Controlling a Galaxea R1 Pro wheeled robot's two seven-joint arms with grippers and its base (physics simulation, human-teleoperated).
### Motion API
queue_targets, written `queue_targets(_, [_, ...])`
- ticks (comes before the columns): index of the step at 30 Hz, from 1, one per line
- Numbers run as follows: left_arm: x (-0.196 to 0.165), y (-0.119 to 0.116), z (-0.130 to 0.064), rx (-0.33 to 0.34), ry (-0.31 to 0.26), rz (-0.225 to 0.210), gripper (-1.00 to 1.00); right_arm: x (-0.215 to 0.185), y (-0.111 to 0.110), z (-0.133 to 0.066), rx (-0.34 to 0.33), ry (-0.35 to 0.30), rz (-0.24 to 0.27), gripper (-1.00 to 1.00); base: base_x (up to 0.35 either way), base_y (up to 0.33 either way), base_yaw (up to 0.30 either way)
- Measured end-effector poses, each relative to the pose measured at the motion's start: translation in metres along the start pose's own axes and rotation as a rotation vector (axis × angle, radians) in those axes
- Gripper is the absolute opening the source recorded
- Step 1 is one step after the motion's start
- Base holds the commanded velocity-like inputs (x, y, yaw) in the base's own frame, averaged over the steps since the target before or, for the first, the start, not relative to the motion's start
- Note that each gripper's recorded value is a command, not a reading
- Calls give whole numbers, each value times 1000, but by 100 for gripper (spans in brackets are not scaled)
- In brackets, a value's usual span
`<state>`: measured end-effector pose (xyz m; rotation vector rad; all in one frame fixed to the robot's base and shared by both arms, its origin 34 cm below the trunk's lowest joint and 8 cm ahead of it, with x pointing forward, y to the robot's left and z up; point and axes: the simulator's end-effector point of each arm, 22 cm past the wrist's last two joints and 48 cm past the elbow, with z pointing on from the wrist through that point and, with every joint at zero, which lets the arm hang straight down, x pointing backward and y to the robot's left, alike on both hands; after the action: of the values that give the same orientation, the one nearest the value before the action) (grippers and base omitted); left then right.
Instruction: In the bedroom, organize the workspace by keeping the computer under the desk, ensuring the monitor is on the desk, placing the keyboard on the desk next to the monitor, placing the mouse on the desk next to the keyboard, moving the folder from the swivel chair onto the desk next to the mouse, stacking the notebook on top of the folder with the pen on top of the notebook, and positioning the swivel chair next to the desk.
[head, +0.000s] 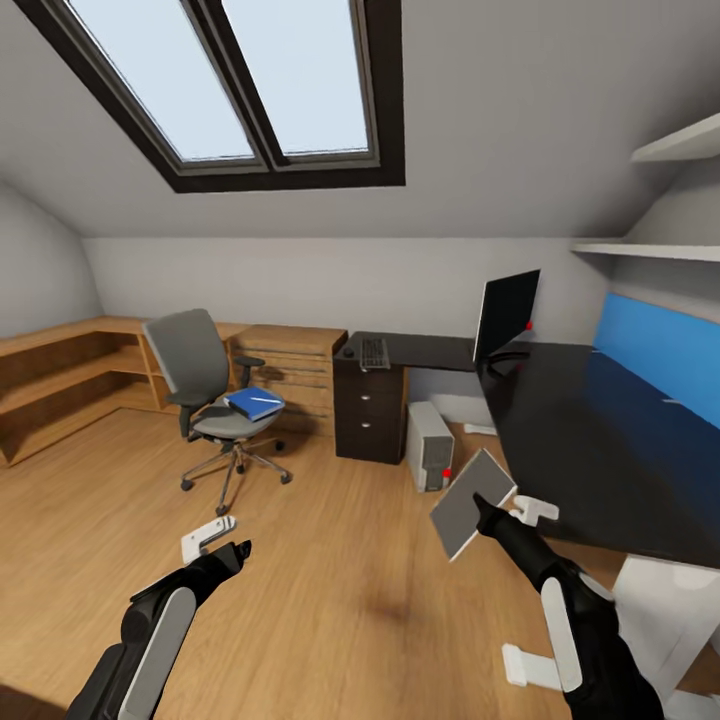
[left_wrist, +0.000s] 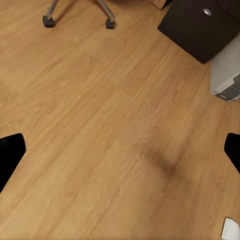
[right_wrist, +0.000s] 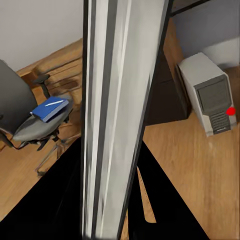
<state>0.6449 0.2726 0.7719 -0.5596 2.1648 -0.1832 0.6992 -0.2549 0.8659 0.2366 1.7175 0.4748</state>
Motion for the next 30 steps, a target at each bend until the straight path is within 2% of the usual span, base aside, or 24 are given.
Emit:
queue_targets(6, [-8, -4, -6, 0, 1, 1, 100, -11, 3, 0, 8, -16, -36, -100, 0, 0, 16])
queue_targets(11, [-15, -7, -11, 0, 1, 1, 100, 4, 12, 5, 4, 41, -71, -100, 0, 0, 2])
queue_targets(12, [-16, -8, -12, 0, 1, 1, 100, 37, 18, 11, 22, 129, -138, -100, 0, 0, 0])
queue_targets(13, [-17, -8, -13, 0, 2, 1, 100, 59, 14, 13, 56, 187, -187, -100, 0, 0, 0])
queue_targets(16, [-21, -10, -16, 0, 2, 1, 100, 84, 4, 13, 156, 259, -287, -100, 0, 0, 0])
queue_targets(18, [-24, -11, -18, 0, 2, 1, 100, 102, -4, 12, 245, 303, -382, -100, 0, 0, 0])
queue_targets(22, [-28, -13, -22, 1, 2, 0, 100, 112, -1, 10, 305, 312, -477, -100, 0, 0, 0])
queue_targets(24, [-31, -15, -24, 1, 4, 0, 100, 109, 7, 12, 309, 274, -516, -100, 0, 0, 0])
queue_targets(30, [-38, -18, -29, 2, 5, 0, 100, 104, 20, 13, 292, 239, -546, -100, 15, 0, 0])
